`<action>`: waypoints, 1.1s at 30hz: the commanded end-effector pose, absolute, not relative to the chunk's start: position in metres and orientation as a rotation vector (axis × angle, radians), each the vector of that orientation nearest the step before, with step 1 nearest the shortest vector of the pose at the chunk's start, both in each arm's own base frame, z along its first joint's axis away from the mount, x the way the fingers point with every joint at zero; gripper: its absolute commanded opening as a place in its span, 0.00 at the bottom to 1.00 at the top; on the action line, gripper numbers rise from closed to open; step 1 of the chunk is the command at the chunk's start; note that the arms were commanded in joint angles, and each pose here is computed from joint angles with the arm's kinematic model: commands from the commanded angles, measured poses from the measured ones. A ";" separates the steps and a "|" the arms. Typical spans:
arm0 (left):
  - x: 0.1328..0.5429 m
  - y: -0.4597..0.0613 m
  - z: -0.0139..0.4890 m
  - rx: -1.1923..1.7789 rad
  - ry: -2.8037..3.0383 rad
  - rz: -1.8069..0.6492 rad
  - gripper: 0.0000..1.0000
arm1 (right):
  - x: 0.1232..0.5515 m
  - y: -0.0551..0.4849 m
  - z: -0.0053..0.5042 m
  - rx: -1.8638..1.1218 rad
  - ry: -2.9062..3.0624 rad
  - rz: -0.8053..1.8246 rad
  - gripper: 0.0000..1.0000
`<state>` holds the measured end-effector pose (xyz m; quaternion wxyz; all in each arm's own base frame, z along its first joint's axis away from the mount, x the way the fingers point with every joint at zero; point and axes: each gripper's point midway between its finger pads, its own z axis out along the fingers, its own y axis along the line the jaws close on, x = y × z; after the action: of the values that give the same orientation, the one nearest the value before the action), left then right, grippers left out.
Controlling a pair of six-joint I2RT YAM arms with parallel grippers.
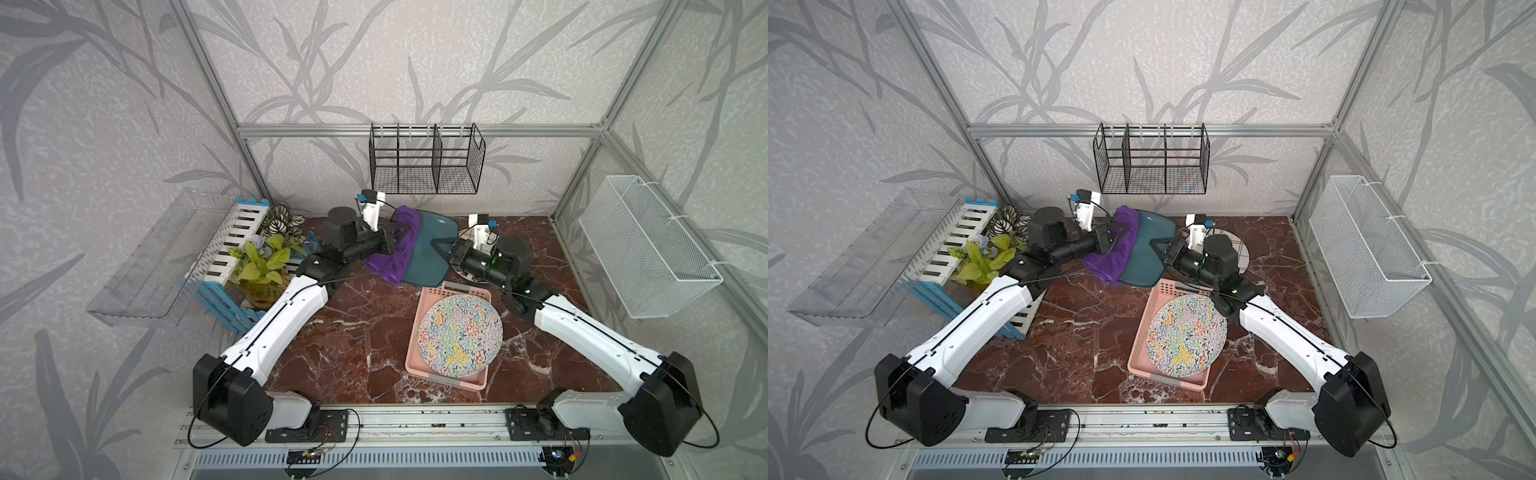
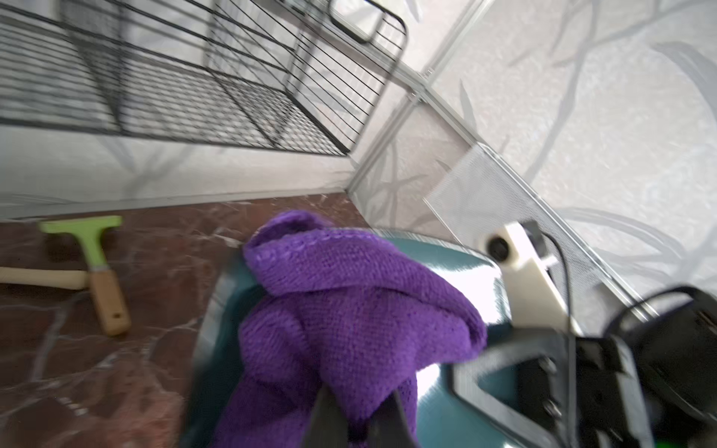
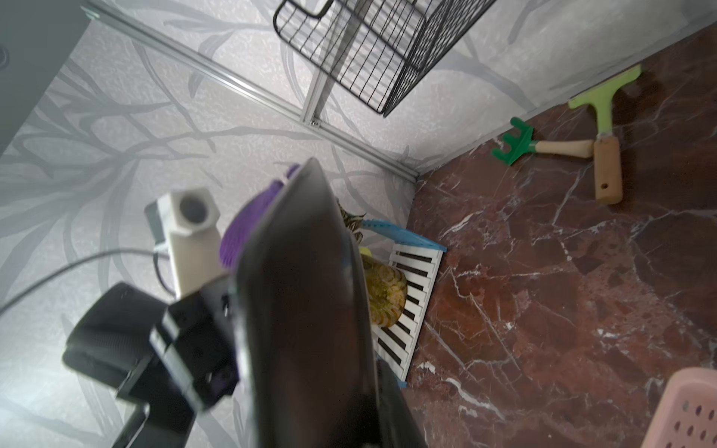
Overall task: Wipe the wet plate dry
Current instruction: Wipe the plate with towel.
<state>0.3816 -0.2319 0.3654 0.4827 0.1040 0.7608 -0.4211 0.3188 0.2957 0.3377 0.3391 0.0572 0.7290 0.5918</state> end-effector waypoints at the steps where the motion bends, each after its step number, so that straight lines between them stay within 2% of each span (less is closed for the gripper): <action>1: 0.372 -0.265 0.343 0.400 1.979 -1.052 0.00 | 0.234 0.301 0.462 -0.293 1.481 1.789 0.00; 5: 0.330 -0.320 0.323 0.608 2.026 -1.112 0.00 | 0.254 0.278 0.464 -0.159 1.451 1.694 0.00; 10: 0.324 -0.296 0.320 0.464 1.982 -1.174 0.00 | 0.282 0.228 0.482 0.008 1.359 1.692 0.00; 12: 0.327 -0.268 0.351 0.287 1.891 -1.380 0.00 | 0.291 0.203 0.488 0.088 1.318 1.689 0.00; 14: 0.323 -0.236 0.408 0.177 1.656 -1.602 0.00 | 0.293 0.180 0.498 0.130 1.258 1.698 0.00; 18: 0.317 -0.185 0.487 0.028 1.360 -1.788 0.00 | 0.283 0.153 0.520 0.107 1.139 1.724 0.00; 21: 0.310 -0.185 0.519 0.041 1.266 -1.916 0.00 | 0.267 0.157 0.538 0.013 1.073 1.783 0.00; 24: 0.312 -0.189 0.530 0.013 1.211 -2.044 0.00 | 0.254 0.177 0.551 -0.087 1.043 1.862 0.00; 33: 0.297 -0.228 0.550 0.061 1.101 -2.244 0.00 | 0.263 0.262 0.532 -0.202 1.160 1.940 0.00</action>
<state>0.3263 -0.2275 0.5156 0.3179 -0.0163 0.4706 -0.8229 0.2740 0.2655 0.4906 0.3767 -0.0473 0.5283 0.7594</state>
